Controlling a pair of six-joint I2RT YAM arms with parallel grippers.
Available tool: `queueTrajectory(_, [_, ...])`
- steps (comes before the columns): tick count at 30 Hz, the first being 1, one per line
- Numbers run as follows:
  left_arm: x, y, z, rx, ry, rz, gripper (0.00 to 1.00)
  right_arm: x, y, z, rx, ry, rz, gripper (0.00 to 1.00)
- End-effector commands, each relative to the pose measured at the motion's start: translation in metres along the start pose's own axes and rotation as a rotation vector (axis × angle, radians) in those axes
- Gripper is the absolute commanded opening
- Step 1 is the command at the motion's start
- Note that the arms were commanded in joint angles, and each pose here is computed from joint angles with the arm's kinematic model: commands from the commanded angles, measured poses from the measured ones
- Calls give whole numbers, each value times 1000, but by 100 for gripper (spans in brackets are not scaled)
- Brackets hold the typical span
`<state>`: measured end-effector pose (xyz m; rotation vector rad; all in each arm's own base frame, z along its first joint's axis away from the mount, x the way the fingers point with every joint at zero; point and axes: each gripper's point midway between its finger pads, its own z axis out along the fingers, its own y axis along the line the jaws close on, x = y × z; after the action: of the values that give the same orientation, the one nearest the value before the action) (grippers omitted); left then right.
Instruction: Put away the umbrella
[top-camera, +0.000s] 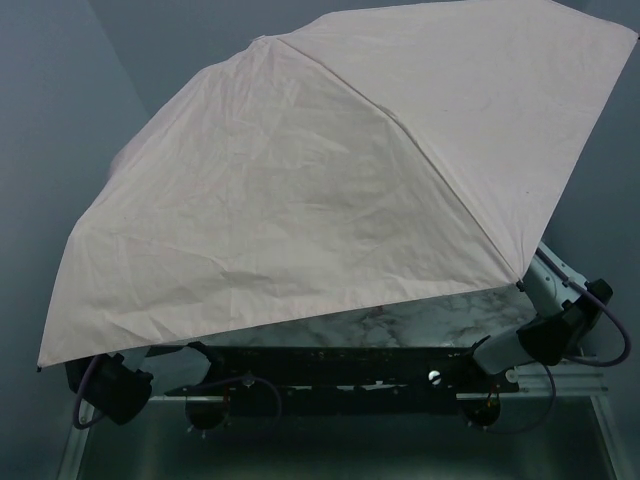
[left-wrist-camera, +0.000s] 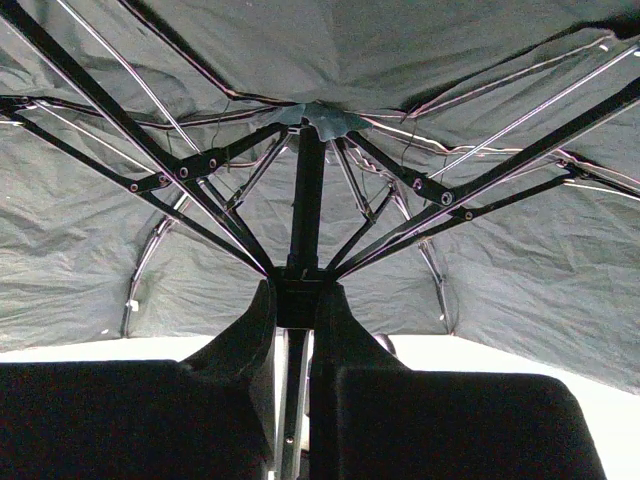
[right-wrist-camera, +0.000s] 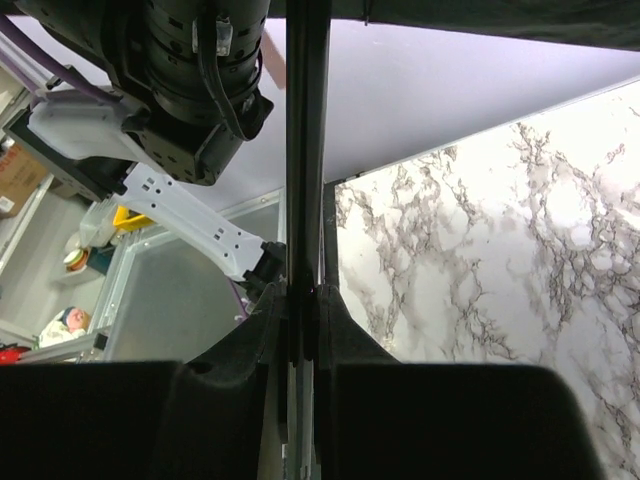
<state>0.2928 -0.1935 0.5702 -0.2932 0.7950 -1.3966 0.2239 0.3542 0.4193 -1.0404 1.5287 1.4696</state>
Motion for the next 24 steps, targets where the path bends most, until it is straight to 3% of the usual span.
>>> queueTrajectory(1, [-18, -28, 2, 56, -37, -19, 0, -9, 6, -1, -1, -17, -55, 1])
queueTrajectory(4, [-18, -33, 1, 75, -31, -28, 0, -10, 5, -2, 10, -19, -58, 1])
queueTrajectory(5, [-16, -35, 0, 86, -19, -28, 18, -12, 4, -2, 24, -21, -66, 1])
queueTrajectory(6, [-13, -37, -2, 101, -2, -22, 28, -13, 1, -3, 36, -22, -71, 1])
queueTrajectory(7, [-8, -39, -4, 121, 24, -15, 28, -13, -2, -3, 53, -23, -77, 1])
queueTrajectory(9, [5, -37, -8, 127, 84, -26, 15, -13, -6, -3, 69, -23, -78, 1])
queueTrajectory(10, [12, -32, -11, 116, 110, -37, 0, -12, -7, -3, 70, -23, -78, 1])
queueTrajectory(15, [41, -9, -25, 76, 216, -86, 0, -10, -19, -4, 108, -34, -54, 1])
queueTrajectory(21, [101, 11, -48, 18, 449, -210, 0, -22, -68, -25, 282, -105, -5, 1])
queueTrajectory(24, [124, 23, -63, -21, 483, -243, 0, -21, -80, -28, 325, -120, 5, 1])
